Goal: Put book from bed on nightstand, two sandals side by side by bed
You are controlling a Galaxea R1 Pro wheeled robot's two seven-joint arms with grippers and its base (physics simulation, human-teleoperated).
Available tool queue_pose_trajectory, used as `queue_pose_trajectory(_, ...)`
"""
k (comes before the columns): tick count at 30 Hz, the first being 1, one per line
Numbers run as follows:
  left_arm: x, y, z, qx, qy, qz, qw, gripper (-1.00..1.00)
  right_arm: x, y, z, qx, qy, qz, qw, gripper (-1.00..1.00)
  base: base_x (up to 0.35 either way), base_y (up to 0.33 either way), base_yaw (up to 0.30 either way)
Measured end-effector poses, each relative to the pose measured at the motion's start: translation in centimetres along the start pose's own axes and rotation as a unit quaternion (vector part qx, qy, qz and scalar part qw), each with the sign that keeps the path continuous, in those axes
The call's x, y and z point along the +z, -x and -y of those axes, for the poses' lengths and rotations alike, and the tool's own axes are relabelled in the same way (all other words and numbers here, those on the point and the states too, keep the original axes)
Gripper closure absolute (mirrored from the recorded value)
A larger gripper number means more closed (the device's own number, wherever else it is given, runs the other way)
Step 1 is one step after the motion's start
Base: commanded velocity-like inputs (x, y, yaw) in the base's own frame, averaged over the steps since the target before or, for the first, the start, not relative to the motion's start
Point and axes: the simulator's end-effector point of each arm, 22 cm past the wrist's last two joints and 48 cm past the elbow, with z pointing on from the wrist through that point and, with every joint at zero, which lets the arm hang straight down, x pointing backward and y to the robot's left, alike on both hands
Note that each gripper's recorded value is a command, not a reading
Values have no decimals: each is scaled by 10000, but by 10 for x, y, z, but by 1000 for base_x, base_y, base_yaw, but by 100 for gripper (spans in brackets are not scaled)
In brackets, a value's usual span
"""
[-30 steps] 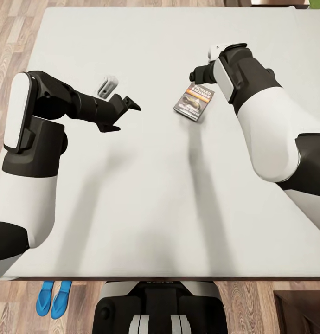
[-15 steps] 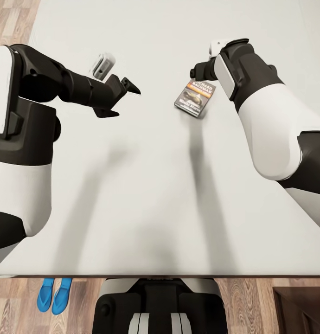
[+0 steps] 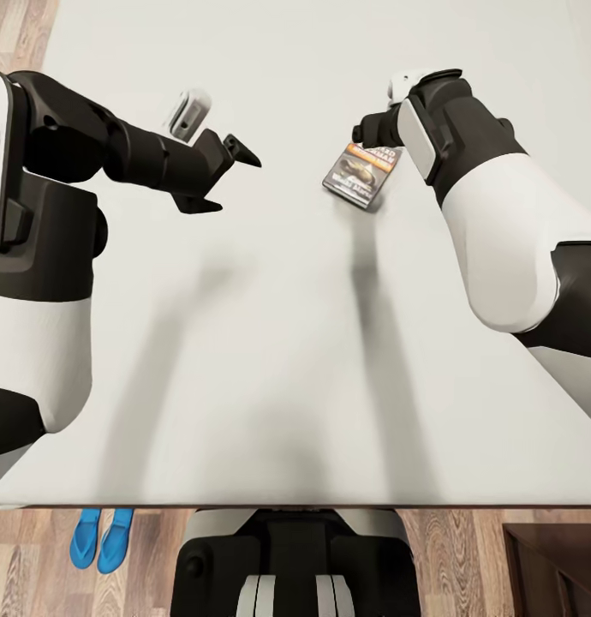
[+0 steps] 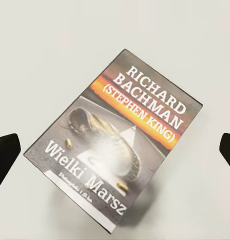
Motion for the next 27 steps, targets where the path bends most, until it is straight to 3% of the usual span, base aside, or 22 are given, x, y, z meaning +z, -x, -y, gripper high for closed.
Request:
queue_pose_trajectory(6,10,-1,-9,-206,32,20,9998,-100,13,-13,2,6,-17,-40,10000,-100,0,0,0)
queue_pose_trajectory(16,24,-2,-21,-278,85,21,9996,-100,25,-20,5,17,-43,-6,10000,-100,0,0,0)
queue_pose_trajectory(25,32,-5,-26,-254,54,11,9997,-100,29,-9,7,37,-73,275,9996,-100,0,0,0)
queue_pose_trajectory(27,34,-8,-25,-252,6,-19,9997,-100,30,2,8,36,-82,562,9984,-100,0,0,0)
